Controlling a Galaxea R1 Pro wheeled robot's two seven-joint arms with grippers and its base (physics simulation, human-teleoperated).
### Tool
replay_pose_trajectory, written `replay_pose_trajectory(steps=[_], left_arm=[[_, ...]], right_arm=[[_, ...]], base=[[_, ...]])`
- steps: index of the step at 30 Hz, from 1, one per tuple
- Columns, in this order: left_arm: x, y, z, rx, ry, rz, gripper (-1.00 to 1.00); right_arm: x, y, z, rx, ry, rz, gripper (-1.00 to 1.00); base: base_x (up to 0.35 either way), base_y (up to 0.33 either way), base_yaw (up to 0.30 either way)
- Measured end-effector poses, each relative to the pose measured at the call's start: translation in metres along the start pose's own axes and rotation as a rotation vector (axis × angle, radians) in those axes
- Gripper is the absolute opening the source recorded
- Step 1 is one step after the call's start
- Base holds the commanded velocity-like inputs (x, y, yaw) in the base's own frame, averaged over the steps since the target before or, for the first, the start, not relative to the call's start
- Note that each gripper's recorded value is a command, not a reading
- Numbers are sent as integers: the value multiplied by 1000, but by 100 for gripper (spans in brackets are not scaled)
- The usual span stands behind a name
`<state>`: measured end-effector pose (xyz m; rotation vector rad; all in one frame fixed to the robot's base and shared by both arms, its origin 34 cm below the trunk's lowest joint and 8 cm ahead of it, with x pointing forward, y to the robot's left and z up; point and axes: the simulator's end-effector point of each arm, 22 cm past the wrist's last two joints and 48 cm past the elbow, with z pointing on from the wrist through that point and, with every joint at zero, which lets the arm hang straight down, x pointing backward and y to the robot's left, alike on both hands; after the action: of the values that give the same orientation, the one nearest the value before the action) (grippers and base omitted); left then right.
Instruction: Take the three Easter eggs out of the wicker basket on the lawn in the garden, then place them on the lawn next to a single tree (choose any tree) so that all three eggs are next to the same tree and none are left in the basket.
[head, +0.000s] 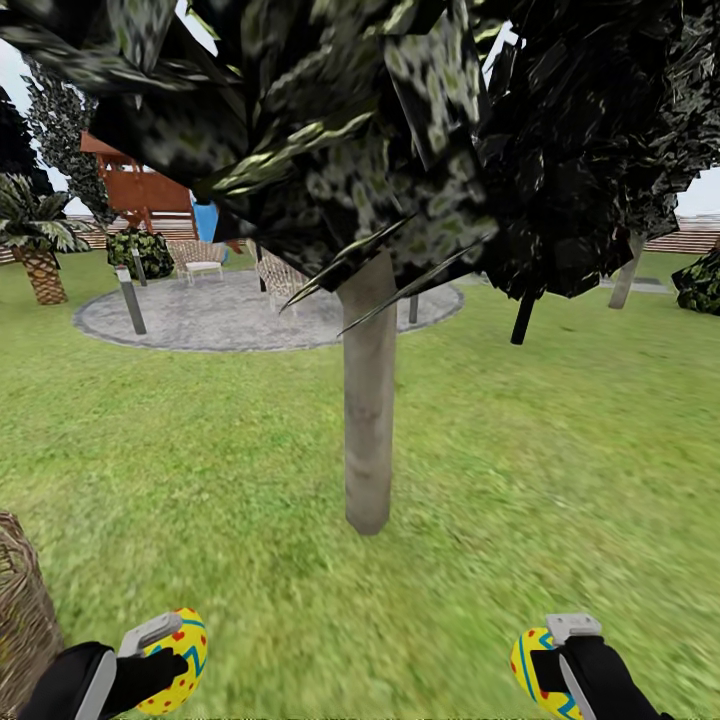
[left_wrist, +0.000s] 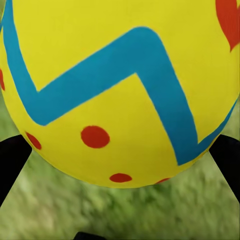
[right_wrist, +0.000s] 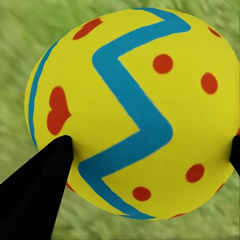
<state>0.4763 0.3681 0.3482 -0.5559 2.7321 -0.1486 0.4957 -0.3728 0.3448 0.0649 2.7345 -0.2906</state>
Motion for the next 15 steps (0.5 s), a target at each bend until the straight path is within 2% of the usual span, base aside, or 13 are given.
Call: replay_pose_trajectory(steps=[8, 15], left_arm=[[8, 4, 14, 5, -4, -3, -100], [15, 6, 21, 2, 9, 0, -100]], right_arm=[[11, 3, 14, 1, -1, 0, -100], [17, 6, 20, -2, 8, -1, -100]], base=[[16, 0, 0], [282, 0, 0]])
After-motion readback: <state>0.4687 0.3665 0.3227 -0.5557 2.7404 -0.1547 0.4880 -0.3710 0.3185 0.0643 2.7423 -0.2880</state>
